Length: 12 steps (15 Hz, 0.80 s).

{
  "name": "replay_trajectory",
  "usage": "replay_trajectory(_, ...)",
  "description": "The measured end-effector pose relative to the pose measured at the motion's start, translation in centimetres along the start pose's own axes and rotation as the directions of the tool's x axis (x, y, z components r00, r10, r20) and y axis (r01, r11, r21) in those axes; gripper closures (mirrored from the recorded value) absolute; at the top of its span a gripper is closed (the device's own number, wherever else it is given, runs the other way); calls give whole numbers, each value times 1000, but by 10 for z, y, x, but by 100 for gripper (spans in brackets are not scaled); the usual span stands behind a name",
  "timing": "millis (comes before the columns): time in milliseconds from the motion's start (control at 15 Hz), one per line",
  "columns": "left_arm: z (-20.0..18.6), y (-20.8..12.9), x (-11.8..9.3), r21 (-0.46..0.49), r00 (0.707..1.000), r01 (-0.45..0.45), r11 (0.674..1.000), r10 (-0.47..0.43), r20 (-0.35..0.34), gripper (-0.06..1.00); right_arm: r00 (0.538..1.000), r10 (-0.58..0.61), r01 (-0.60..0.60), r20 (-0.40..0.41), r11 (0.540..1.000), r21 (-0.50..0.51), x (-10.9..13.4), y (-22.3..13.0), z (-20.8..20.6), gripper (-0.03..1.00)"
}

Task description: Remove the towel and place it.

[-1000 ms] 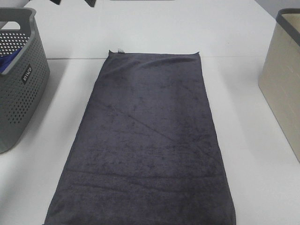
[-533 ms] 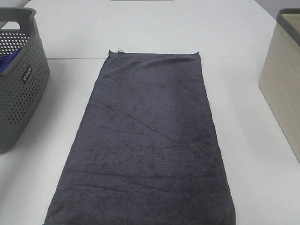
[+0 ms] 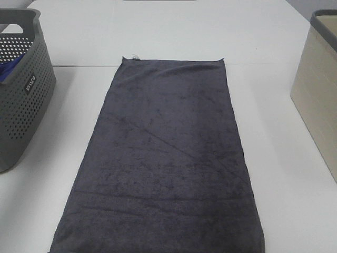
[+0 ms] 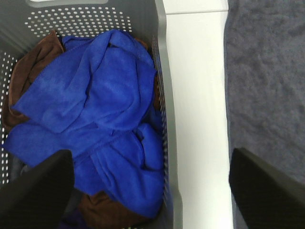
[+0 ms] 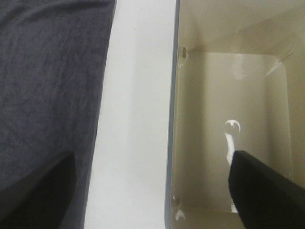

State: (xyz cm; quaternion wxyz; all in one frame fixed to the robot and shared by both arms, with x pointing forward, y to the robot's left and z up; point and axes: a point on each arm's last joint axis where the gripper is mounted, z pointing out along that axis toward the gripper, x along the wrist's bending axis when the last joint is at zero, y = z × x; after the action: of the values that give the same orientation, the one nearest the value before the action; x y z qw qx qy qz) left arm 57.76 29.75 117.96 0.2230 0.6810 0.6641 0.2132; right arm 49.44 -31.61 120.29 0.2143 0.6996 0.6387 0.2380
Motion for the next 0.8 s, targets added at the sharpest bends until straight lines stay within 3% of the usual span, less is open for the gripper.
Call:
replay_trajectory(400,-67,-117,7,-103,994,30,994,-41,-102,11,1000,-6,6,-2,994,-105,1,-119,-66,13)
replay_trajectory(733,-95,-207,9,-244,989,14,970,-49,-138,11,1000,-13,12,-1,980,-199,-1,-221,-74,13)
replay_trajectory(800,-100,-241,8,-312,989,6,950,-51,-138,11,1000,-17,18,6,964,-264,-2,-251,-75,13)
